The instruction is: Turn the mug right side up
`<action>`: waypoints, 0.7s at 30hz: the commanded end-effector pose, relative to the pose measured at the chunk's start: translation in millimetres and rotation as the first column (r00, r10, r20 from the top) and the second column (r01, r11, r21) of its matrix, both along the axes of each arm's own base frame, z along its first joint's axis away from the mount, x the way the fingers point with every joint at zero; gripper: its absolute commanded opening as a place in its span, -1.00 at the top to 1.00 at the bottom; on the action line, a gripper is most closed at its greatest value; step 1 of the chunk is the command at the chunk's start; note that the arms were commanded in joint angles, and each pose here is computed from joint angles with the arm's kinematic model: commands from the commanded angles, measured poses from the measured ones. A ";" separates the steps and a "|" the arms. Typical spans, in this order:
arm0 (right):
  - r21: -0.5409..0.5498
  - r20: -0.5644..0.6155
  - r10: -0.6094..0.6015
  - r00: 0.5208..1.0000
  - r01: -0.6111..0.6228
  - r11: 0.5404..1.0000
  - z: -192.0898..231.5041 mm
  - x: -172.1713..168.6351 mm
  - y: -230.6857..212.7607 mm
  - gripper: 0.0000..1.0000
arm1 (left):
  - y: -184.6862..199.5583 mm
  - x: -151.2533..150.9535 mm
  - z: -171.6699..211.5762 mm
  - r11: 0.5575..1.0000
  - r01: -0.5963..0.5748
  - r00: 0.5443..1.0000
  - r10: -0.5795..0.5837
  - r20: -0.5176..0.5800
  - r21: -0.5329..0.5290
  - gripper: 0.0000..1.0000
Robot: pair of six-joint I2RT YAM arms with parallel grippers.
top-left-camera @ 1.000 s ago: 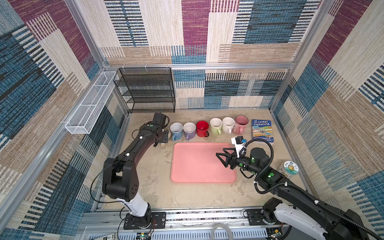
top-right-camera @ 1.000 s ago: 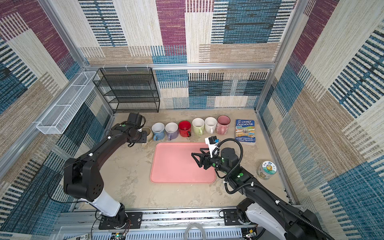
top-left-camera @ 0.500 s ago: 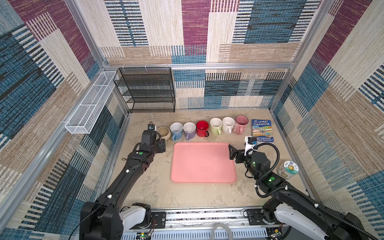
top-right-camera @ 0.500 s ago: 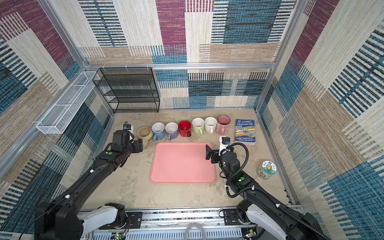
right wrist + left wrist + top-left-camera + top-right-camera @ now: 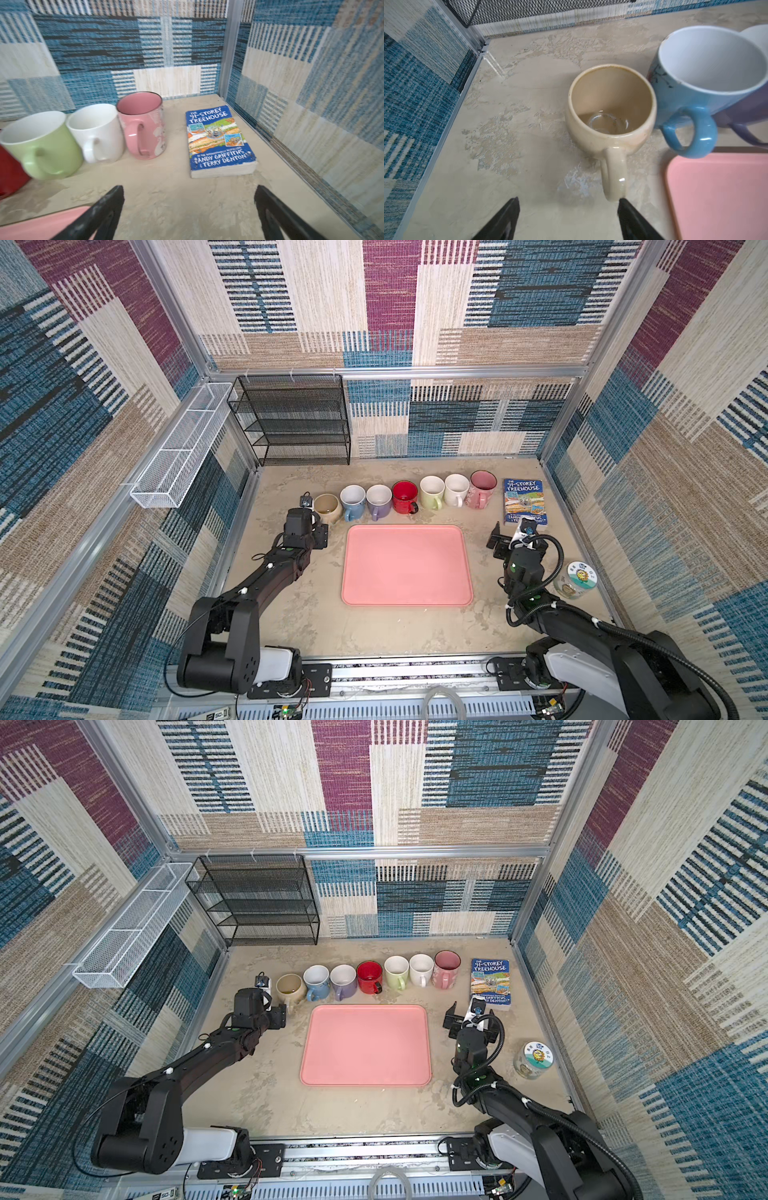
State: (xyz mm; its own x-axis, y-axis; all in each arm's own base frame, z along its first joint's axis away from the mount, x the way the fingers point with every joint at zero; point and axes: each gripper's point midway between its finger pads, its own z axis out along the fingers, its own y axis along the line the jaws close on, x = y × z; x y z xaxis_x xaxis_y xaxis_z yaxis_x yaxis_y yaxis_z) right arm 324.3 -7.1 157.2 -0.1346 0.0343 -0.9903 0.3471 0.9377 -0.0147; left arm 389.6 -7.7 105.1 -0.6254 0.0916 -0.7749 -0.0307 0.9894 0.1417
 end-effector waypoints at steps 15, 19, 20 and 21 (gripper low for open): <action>0.008 -0.045 -0.008 0.999 0.008 1.000 -16.9 69.2 -14.6 -1.00 | 11.6 34.0 -16.0 0.999 0.016 0.994 -0.012 0.107 -0.038 -0.57; -0.034 0.074 0.005 0.997 -0.002 0.999 -5.4 53.6 -19.9 -1.00 | 20.0 32.6 -14.9 0.999 -0.034 0.992 0.036 0.118 -0.023 -0.56; -0.033 0.099 0.023 0.995 -0.020 0.999 -1.8 53.2 -20.0 -1.00 | 21.2 31.3 -14.1 0.999 -0.043 0.991 0.045 0.126 -0.022 -0.56; -0.025 0.072 0.048 0.996 -0.046 0.999 -5.5 53.5 -16.0 -1.00 | 22.5 30.0 -13.0 0.998 -0.051 0.989 0.053 0.135 -0.021 -0.56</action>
